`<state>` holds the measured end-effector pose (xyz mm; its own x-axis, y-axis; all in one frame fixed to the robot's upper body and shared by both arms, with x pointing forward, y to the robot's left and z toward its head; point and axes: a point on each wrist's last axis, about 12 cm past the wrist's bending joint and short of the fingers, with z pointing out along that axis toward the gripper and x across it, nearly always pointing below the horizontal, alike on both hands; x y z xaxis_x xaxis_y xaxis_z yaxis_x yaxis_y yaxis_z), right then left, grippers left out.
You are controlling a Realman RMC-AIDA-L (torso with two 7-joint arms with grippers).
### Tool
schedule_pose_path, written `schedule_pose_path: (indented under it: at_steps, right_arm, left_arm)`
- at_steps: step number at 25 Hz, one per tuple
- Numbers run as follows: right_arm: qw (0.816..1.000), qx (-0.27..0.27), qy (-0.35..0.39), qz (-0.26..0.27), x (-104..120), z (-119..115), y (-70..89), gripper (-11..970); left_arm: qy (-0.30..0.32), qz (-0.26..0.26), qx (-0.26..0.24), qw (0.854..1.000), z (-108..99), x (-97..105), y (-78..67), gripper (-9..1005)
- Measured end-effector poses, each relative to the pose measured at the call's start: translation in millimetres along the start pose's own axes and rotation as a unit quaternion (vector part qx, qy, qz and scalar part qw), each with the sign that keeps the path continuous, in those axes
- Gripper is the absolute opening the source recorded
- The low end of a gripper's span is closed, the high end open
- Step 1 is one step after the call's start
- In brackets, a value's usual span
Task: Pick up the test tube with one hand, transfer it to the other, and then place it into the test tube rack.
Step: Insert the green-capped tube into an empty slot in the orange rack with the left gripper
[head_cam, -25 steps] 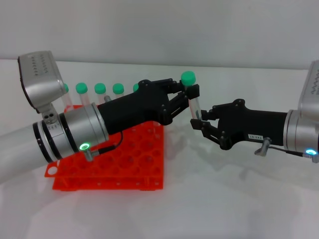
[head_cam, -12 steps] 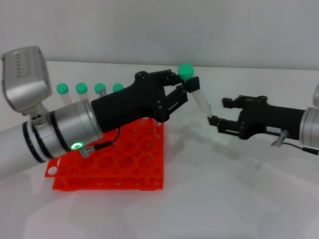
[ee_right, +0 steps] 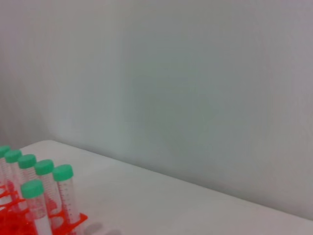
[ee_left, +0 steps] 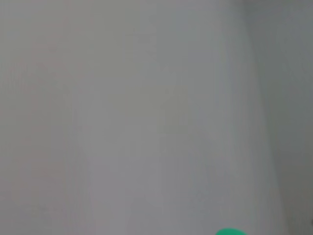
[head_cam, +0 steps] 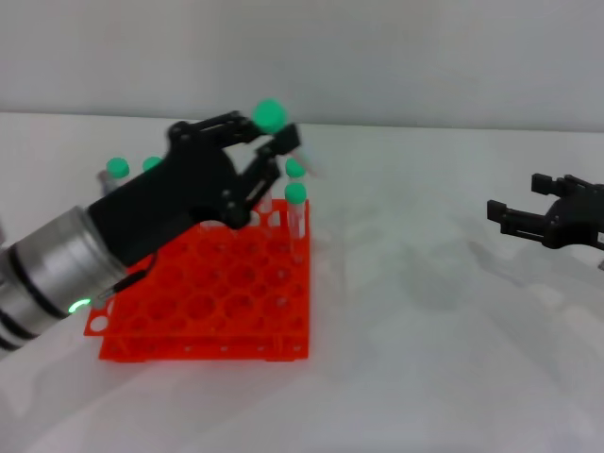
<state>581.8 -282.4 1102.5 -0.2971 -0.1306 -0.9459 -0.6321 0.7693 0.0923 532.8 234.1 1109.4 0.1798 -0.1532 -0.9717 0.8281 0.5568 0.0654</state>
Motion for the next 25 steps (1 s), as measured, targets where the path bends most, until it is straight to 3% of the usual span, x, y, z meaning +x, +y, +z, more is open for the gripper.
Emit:
schedule_pose_path:
  at_steps: [13, 20, 25]
  right_arm:
    - [1.000, 0.003, 0.010, 0.027, 14, -3, -1.0, 874]
    - [0.999, 0.001, 0.014, 0.029, 17, -3, 0.1, 874]
    - [0.999, 0.000, 0.018, 0.035, 20, -2, 0.7, 874]
  left_arm:
    - [0.016, 0.010, -0.085, 0.996, -40, 12, -9.2, 224]
    - [0.030, -0.004, -0.124, 0.992, -52, 20, -7.2, 228]
    - [0.040, -0.029, -0.143, 0.989, -49, 29, 1.2, 231]
